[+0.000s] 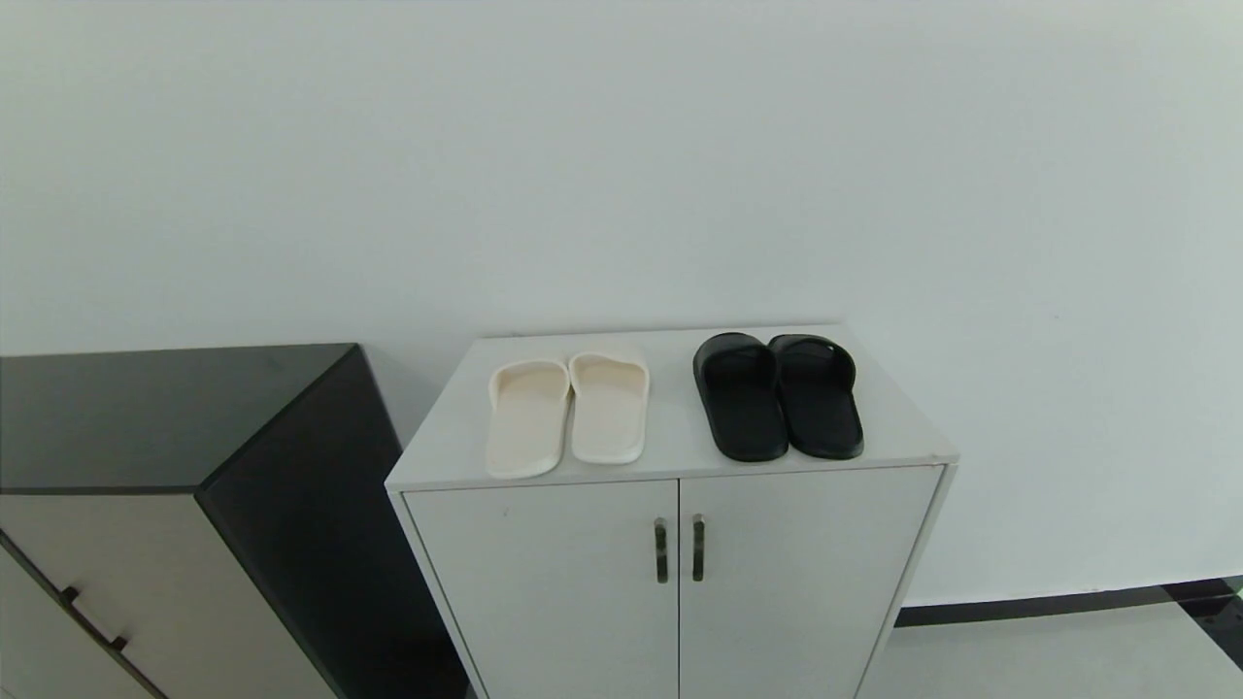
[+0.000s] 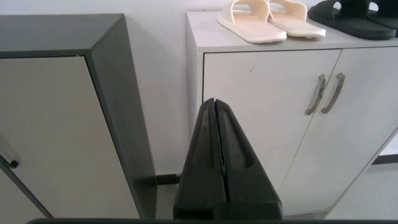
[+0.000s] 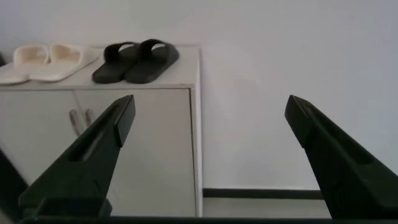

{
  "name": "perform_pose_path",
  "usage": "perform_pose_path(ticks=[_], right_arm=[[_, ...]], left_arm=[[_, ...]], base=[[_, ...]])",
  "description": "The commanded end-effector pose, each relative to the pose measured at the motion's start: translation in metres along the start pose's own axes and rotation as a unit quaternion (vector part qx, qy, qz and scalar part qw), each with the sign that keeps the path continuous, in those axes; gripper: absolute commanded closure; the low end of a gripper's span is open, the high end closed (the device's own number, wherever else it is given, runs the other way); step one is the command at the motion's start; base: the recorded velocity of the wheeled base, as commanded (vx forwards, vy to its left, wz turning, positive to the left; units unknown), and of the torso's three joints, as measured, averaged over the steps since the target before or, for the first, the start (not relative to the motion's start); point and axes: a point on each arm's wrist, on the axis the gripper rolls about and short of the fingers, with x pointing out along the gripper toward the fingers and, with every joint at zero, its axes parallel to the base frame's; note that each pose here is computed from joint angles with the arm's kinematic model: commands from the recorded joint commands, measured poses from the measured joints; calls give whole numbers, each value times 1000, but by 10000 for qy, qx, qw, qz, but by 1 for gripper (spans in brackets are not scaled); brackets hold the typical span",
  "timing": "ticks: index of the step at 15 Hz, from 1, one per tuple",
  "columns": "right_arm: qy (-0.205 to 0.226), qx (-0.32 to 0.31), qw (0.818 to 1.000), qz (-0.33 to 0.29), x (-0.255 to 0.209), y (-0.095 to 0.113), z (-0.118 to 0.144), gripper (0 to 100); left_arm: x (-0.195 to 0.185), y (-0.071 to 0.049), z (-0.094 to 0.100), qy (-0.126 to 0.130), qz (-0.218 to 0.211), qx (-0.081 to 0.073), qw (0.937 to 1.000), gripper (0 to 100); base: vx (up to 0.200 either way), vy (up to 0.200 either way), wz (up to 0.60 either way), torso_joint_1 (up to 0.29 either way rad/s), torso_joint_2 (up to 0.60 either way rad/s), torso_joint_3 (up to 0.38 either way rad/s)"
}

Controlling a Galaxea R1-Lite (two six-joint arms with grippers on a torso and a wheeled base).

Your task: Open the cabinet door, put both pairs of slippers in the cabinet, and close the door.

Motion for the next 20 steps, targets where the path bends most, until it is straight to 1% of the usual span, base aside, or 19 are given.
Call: perform_pose_path(ticks=[1, 2, 3, 4, 5, 6, 7, 8, 9, 12, 15, 16, 20], right_arm=[[1375, -1, 9860, 946, 62, 0, 52, 0], [1766, 2, 9760, 1279, 101, 2, 59, 0], [1874, 164, 9703, 1518, 123, 8, 63, 0], [1914, 256, 9689, 1544, 133, 12, 64, 0], [1989, 405, 9675, 1509, 157, 29, 67, 0], [1983, 513, 9669, 1518, 177, 58, 68, 0], [1903, 654, 9673, 1543, 189, 78, 70, 0], [1879, 668, 9693, 1439, 207, 92, 70, 0], [1859, 659, 9715, 1312, 224, 102, 69, 0], [1774, 598, 9791, 791, 268, 125, 64, 0], [1845, 513, 9795, 618, 296, 141, 55, 0], [1861, 469, 9802, 480, 311, 149, 49, 0], [1791, 414, 9826, 267, 341, 166, 43, 0]], left_arm=[[0, 0, 0, 5, 2, -1, 10000, 100], [0, 0, 0, 5, 2, 6, 10000, 100], [0, 0, 0, 5, 2, -1, 10000, 100], [0, 0, 0, 5, -6, -1, 10000, 100], [0, 0, 0, 5, -6, 6, 10000, 100], [0, 0, 0, 12, -13, 14, 10000, 100], [0, 0, 0, 5, -6, 14, 10000, 100], [0, 0, 0, 5, -6, 14, 10000, 100], [0, 0, 0, 5, -6, 14, 10000, 100], [0, 0, 0, 12, -6, 6, 10000, 100], [0, 0, 0, 12, -6, 6, 10000, 100], [0, 0, 0, 5, -6, -1, 10000, 100], [0, 0, 0, 5, -6, 6, 10000, 100]], base=[[0, 0, 0, 0, 0, 0], [0, 0, 0, 0, 0, 0], [0, 0, 0, 0, 0, 0], [0, 0, 0, 0, 0, 0], [0, 0, 0, 0, 0, 0], [0, 0, 0, 0, 0, 0], [0, 0, 0, 0, 0, 0], [0, 0, 0, 0, 0, 0], [0, 0, 0, 0, 0, 0], [0, 0, 0, 0, 0, 0], [0, 0, 0, 0, 0, 0], [0, 0, 0, 0, 0, 0], [0, 0, 0, 0, 0, 0]])
